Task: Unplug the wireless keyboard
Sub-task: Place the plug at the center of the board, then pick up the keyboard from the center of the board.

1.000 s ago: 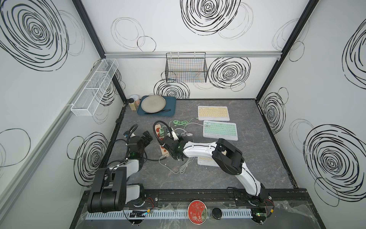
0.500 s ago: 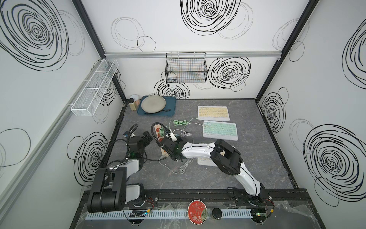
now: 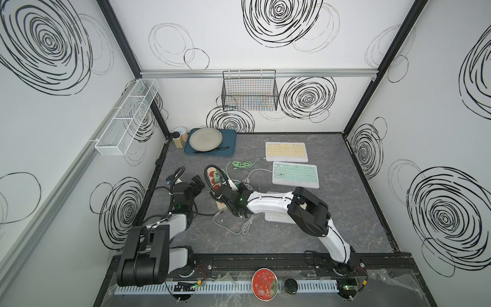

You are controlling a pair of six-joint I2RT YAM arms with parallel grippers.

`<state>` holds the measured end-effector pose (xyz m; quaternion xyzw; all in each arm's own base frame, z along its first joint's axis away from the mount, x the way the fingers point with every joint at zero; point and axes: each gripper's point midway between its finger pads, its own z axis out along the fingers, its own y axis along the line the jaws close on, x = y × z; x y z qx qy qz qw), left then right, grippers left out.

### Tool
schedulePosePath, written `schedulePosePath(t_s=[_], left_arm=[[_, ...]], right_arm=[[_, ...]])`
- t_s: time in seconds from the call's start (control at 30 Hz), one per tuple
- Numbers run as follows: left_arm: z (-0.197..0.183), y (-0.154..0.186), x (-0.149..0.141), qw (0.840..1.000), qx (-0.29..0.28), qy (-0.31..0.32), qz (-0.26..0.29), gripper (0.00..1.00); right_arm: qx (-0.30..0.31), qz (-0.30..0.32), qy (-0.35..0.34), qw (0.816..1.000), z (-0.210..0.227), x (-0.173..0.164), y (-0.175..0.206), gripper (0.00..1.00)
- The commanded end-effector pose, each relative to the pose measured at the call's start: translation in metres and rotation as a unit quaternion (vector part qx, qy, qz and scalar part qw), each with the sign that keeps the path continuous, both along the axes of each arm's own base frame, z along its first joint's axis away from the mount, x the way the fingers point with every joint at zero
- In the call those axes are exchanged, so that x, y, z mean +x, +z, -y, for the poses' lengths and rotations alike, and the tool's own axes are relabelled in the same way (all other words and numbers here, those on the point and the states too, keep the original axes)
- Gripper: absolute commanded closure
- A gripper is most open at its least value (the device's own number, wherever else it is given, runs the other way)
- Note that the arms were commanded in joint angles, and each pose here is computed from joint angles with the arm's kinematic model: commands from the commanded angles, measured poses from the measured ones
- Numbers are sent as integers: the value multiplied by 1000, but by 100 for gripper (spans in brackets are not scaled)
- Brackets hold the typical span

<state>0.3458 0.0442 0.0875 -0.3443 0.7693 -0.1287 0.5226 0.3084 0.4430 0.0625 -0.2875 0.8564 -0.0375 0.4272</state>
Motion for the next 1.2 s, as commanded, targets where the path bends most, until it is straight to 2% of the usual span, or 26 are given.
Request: schedulePosePath(t_s=[0.0, 0.17, 0.4, 0.63, 0.7, 0.83, 1.03, 1.17], left_arm=[[0, 13, 2, 1000, 12, 0, 24, 1], [-3, 16, -3, 999, 14, 12, 30, 0], [-18, 15, -16, 997, 10, 66, 30, 1], [-26, 12, -15, 996, 9, 83, 13, 1], [-23, 22, -16, 997, 19, 72, 32, 1], [-5, 35, -21, 995, 15, 20, 93, 1], [9, 59, -20, 992, 37, -8, 117, 1], [42, 105, -15, 984, 68, -59, 152, 0]], right_arm=[[74, 1, 2, 997, -2, 1, 44, 24], [115, -11, 15, 993, 4, -3, 59, 22], [151, -42, 13, 988, 16, 3, 58, 22], [202, -104, 23, 974, 21, 8, 56, 28], [213, -119, 7, 970, 31, 14, 59, 30], [210, -104, -32, 972, 58, 28, 67, 30], [251, -101, -93, 958, 118, 50, 75, 30], [255, -87, -142, 953, 163, 60, 76, 30]])
